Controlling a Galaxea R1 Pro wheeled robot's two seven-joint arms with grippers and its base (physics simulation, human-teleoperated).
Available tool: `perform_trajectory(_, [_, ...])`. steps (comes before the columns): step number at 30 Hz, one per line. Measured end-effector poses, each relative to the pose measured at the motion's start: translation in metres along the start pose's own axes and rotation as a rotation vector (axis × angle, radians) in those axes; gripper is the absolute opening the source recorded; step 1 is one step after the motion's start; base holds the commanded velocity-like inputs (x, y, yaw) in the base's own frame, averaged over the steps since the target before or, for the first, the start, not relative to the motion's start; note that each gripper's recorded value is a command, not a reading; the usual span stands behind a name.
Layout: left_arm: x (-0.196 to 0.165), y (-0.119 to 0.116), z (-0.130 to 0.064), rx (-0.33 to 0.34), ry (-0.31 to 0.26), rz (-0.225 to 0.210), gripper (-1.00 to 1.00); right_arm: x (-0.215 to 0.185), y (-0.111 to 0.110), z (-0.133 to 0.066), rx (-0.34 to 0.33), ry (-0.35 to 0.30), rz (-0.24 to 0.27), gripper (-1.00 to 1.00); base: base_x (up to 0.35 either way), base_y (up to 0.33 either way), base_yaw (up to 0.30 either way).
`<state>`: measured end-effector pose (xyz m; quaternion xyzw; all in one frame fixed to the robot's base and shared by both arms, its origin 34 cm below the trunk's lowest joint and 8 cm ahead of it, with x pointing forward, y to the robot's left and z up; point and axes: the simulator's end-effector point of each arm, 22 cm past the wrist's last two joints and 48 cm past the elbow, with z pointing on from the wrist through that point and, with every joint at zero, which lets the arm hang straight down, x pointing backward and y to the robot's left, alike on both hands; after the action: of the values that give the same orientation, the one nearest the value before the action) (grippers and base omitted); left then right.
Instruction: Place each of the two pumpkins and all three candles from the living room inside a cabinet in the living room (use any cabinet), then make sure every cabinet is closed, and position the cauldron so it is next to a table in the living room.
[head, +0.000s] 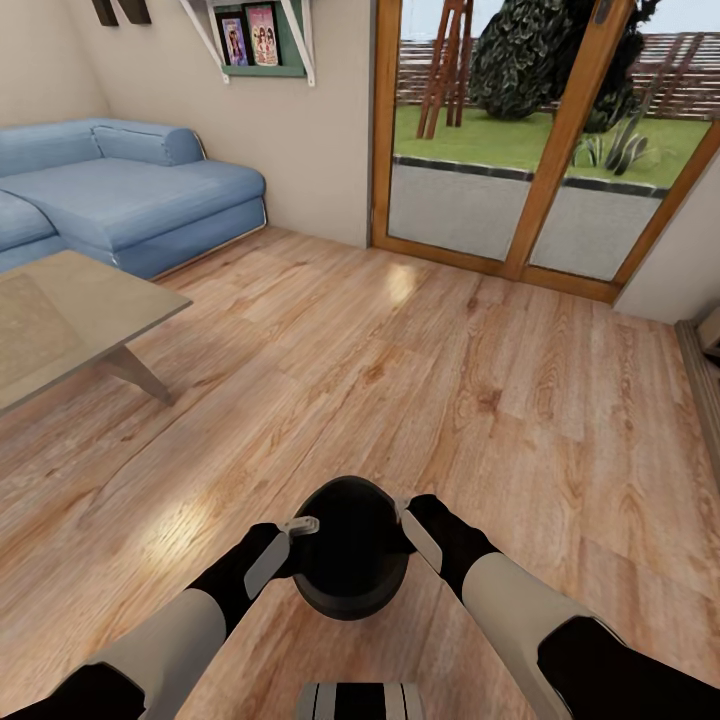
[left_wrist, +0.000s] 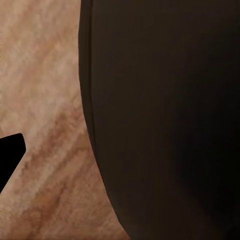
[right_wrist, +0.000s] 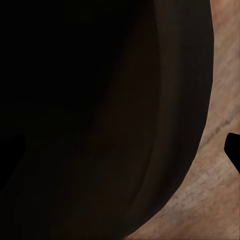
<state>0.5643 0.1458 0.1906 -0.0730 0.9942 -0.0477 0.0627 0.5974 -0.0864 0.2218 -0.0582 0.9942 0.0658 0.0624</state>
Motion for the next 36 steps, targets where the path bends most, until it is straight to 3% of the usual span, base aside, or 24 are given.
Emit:
perform_trajectory(12, [0.000,0.005,0.001,-0.007,0.002,-0.003,1.00,0.001,-0.001,0.000,-0.001,0.005,0.005,1.00,0.000,0.000,0.000])
perform_trajectory(13, [0.000,0.005,0.001,-0.007,0.002,-0.003,1.00,0.001,-0.001,0.000,-0.001,0.005,0.005,-1.00,0.000,0.000,0.000])
perform_trajectory(14, [0.000,0.005,0.001,-0.007,0.002,-0.004,1.00,0.001,-0.001,0.000,0.000,0.005,0.005,-1.00,0.000,0.000,0.000])
perform_trajectory(15, [0.000,0.005,0.001,-0.007,0.001,-0.004,-1.00,0.001,-0.001,0.000,0.000,0.005,0.005,-1.00,0.000,0.000,0.000])
perform_trajectory(20, [-0.007,0.004,0.001,0.000,-0.032,-0.027,-1.00,0.001,-0.002,0.000,0.003,0.006,-0.001,-1.00,0.000,0.000,0.000])
perform_trajectory(27, [-0.010,0.005,0.001,-0.005,-0.047,-0.024,-1.00,0.000,0.002,0.000,-0.012,0.003,0.015,-1.00,0.000,0.000,0.000])
perform_trajectory(30, [-0.011,0.010,0.000,-0.025,-0.050,-0.004,-1.00,0.000,0.000,0.000,-0.003,0.003,0.006,-1.00,0.000,0.000,0.000])
perform_trajectory(36, [-0.011,0.009,0.001,-0.016,-0.046,-0.018,-1.00,0.000,-0.003,0.000,0.011,0.003,-0.007,-1.00,0.000,0.000,0.000])
